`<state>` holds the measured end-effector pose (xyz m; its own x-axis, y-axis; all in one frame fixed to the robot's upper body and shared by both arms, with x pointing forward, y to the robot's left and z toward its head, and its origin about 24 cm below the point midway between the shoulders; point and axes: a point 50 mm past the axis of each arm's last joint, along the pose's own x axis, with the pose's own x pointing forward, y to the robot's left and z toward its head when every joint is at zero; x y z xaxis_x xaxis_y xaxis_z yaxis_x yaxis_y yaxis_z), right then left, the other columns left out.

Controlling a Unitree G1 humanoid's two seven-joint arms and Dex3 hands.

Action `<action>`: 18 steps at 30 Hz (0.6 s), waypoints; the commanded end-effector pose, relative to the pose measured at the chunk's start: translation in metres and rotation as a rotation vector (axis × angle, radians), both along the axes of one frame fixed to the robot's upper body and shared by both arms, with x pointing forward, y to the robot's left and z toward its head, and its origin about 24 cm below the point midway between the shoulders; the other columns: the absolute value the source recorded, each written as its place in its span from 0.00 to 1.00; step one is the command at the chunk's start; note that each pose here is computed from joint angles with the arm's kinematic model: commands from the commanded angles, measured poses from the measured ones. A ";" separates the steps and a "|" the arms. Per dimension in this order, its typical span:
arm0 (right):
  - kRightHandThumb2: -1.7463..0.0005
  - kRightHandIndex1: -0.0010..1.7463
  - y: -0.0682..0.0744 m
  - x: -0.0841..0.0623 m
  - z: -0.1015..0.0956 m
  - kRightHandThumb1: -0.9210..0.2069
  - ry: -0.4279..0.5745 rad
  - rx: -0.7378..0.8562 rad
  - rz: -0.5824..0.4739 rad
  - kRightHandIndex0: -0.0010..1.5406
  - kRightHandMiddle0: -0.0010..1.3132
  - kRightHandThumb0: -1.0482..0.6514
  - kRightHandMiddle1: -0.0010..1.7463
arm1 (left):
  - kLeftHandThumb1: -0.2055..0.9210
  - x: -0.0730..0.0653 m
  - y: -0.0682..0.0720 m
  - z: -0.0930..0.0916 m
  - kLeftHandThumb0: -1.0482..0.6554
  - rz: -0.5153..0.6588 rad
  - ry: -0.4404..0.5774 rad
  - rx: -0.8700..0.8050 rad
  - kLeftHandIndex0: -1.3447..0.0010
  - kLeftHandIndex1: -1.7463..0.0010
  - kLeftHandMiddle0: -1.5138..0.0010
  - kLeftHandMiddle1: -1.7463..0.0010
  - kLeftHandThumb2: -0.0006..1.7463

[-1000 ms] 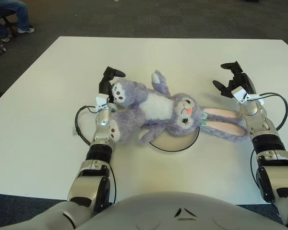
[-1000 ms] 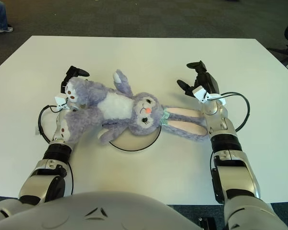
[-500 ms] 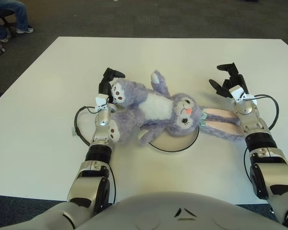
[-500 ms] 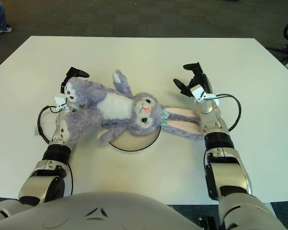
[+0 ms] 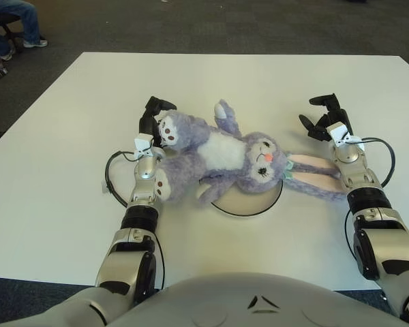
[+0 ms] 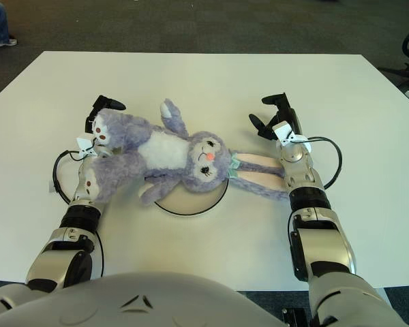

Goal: Put the doll into the plate.

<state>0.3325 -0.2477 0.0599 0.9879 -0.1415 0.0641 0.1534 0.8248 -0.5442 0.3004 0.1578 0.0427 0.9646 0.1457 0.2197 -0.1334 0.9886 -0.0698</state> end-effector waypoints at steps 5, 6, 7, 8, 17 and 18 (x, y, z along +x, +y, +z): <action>0.52 0.94 0.009 -0.001 -0.007 0.25 -0.001 0.067 0.002 0.38 0.10 0.34 0.77 | 0.61 -0.026 0.009 -0.039 0.37 0.050 0.140 -0.025 0.65 0.00 0.24 0.00 0.63; 0.51 0.94 0.009 -0.001 -0.007 0.25 -0.002 0.071 0.004 0.38 0.11 0.34 0.78 | 0.61 -0.026 0.010 -0.038 0.37 0.052 0.140 -0.028 0.64 0.00 0.24 0.00 0.63; 0.51 0.94 0.010 -0.001 -0.007 0.25 -0.004 0.080 0.006 0.38 0.11 0.34 0.78 | 0.61 -0.026 0.010 -0.038 0.37 0.056 0.139 -0.033 0.64 0.00 0.24 0.00 0.63; 0.48 0.94 0.011 -0.002 -0.007 0.29 -0.005 0.086 0.008 0.36 0.11 0.53 0.79 | 0.61 -0.026 0.010 -0.038 0.37 0.059 0.138 -0.036 0.64 0.00 0.24 0.00 0.63; 0.60 0.92 0.016 -0.003 -0.008 0.17 0.004 0.219 0.024 0.22 0.22 0.64 0.90 | 0.58 -0.027 0.016 -0.037 0.36 0.080 0.118 -0.029 0.62 0.00 0.20 0.00 0.66; 0.60 0.92 0.016 -0.003 -0.008 0.16 0.005 0.224 0.024 0.22 0.22 0.64 0.90 | 0.57 -0.027 0.016 -0.037 0.36 0.080 0.116 -0.029 0.62 0.00 0.19 0.00 0.66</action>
<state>0.3321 -0.2299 0.0558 0.9920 -0.1149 0.0528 0.1264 0.9167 -0.3790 0.2986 0.1654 0.0447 0.9527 0.1943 0.2336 -0.1764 0.9797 -0.0952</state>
